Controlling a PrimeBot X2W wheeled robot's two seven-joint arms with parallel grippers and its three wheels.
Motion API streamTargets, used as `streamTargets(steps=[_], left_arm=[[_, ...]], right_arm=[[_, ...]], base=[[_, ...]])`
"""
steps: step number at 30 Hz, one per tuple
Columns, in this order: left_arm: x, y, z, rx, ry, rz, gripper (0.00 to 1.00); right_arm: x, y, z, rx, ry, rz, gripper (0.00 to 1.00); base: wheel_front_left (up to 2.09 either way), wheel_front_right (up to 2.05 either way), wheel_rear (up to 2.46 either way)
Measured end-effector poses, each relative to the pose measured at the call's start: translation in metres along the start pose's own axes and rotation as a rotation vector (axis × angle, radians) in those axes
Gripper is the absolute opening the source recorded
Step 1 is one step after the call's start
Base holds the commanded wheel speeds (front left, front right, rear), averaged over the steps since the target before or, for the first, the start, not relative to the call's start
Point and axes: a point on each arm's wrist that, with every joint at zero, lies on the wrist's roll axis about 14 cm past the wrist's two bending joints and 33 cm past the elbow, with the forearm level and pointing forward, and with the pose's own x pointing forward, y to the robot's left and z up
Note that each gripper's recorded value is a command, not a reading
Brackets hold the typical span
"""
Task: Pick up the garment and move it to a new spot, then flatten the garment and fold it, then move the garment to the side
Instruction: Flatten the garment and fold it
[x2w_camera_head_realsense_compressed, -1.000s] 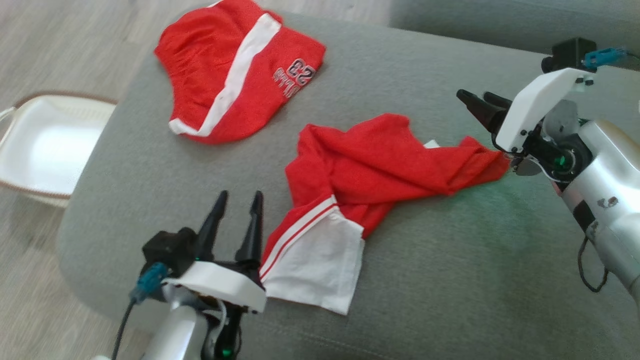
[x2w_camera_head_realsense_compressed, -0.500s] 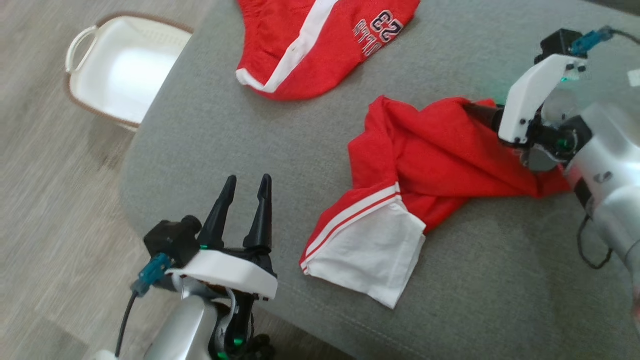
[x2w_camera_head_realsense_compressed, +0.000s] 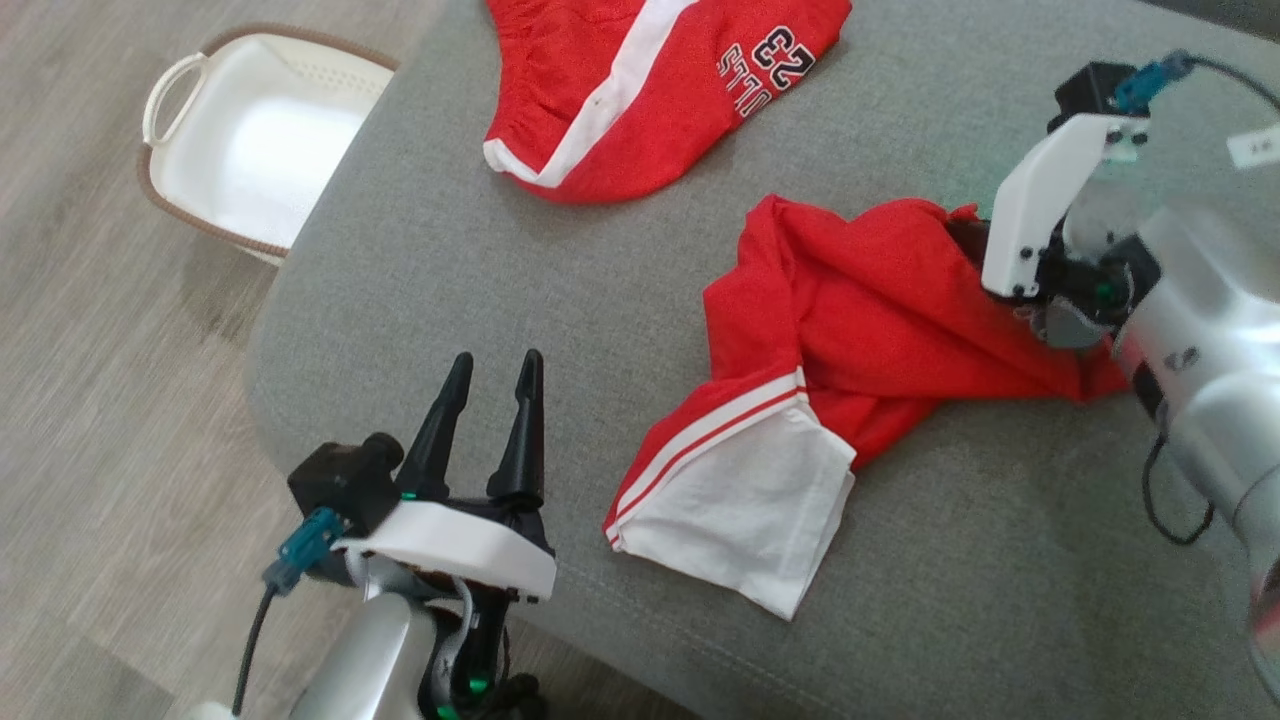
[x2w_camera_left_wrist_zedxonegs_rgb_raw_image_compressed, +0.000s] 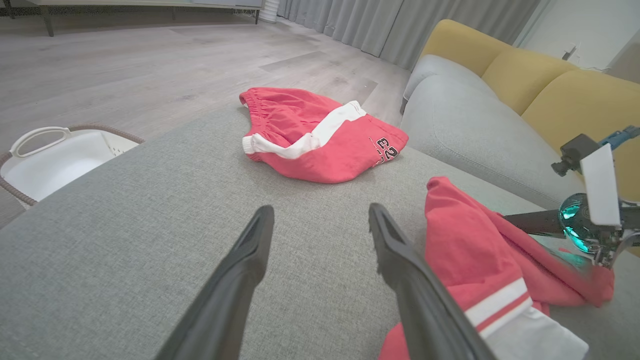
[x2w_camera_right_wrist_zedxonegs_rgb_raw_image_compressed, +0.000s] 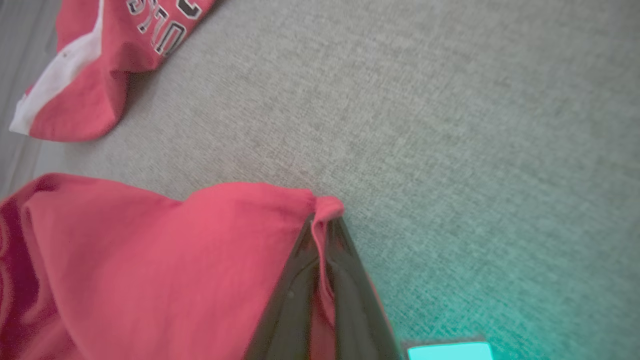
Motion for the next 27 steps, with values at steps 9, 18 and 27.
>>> streamTargets(steps=[9,18,27], left_arm=[[-0.001,-0.002,0.006,0.01,-0.026,-0.032,1.0],[0.0,-0.015,0.016,0.026,-0.068,-0.104,1.0],[0.0,-0.024,0.017,0.031,-0.079,-0.161,1.0]], right_arm=[[-0.037,0.019,0.037,-0.001,-0.277,0.047,0.0],[-0.105,0.022,0.058,-0.031,-0.453,0.063,0.0],[-0.16,0.016,-0.008,-0.067,-0.4,0.077,0.0]], base=[[0.0,0.0,0.0],[0.0,0.0,0.0],[0.0,0.0,0.0]])
